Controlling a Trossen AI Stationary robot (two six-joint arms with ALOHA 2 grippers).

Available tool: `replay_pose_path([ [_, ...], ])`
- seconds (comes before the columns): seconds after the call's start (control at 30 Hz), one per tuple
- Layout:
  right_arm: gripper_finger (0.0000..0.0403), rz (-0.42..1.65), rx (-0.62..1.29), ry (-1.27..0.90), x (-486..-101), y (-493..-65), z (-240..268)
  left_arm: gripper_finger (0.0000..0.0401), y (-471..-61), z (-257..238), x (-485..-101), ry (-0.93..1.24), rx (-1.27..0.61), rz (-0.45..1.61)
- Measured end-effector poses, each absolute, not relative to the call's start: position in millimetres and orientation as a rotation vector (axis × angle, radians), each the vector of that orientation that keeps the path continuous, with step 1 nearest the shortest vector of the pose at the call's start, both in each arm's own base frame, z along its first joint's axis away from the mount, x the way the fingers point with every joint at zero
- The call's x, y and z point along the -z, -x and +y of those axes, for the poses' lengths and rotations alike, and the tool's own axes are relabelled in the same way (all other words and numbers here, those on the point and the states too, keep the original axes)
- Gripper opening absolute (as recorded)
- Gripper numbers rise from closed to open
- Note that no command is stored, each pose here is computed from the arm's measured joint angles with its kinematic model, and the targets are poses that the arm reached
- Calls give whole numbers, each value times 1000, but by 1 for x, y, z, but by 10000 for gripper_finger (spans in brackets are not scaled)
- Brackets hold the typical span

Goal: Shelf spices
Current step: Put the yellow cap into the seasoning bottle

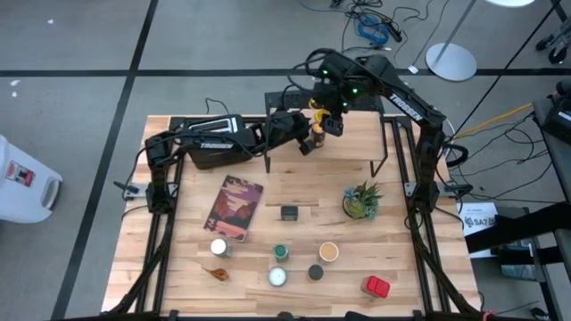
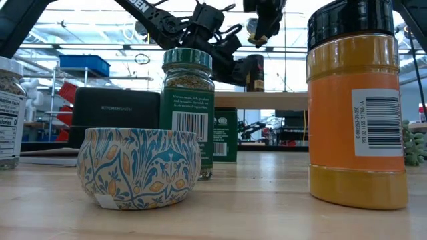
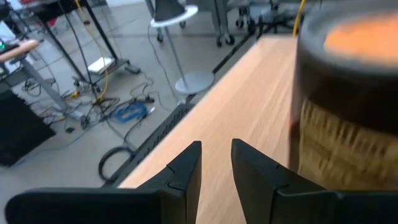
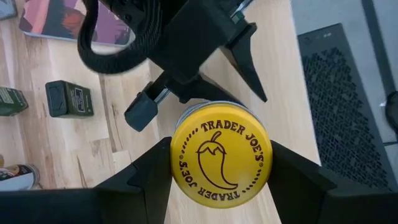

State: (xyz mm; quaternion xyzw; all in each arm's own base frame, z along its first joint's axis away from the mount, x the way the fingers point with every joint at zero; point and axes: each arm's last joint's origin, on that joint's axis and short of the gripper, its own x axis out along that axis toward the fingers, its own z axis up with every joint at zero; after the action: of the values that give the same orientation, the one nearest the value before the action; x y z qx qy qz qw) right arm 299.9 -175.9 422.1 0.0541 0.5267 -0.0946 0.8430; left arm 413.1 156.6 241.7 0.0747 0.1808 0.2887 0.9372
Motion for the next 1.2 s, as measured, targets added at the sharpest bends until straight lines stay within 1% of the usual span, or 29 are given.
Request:
replay_pose_path([
  [0.27,208,1147,162,-119,-408,-312,-181,97,-403,152,-250,-153,-588,452],
  [0.5,208,1141,157,-136,-408,-312,-181,97,-395,147,-267,-150,-595,449],
  [0.87,208,1140,168,-156,-408,-312,-181,97,-393,144,-266,-150,-588,479],
  [1.1,208,1206,148,-208,-388,-315,-184,97,-393,144,-266,-149,-588,479],
  [1.2,208,1213,142,-209,-386,-316,-184,97,-393,144,-266,-149,-588,480],
])
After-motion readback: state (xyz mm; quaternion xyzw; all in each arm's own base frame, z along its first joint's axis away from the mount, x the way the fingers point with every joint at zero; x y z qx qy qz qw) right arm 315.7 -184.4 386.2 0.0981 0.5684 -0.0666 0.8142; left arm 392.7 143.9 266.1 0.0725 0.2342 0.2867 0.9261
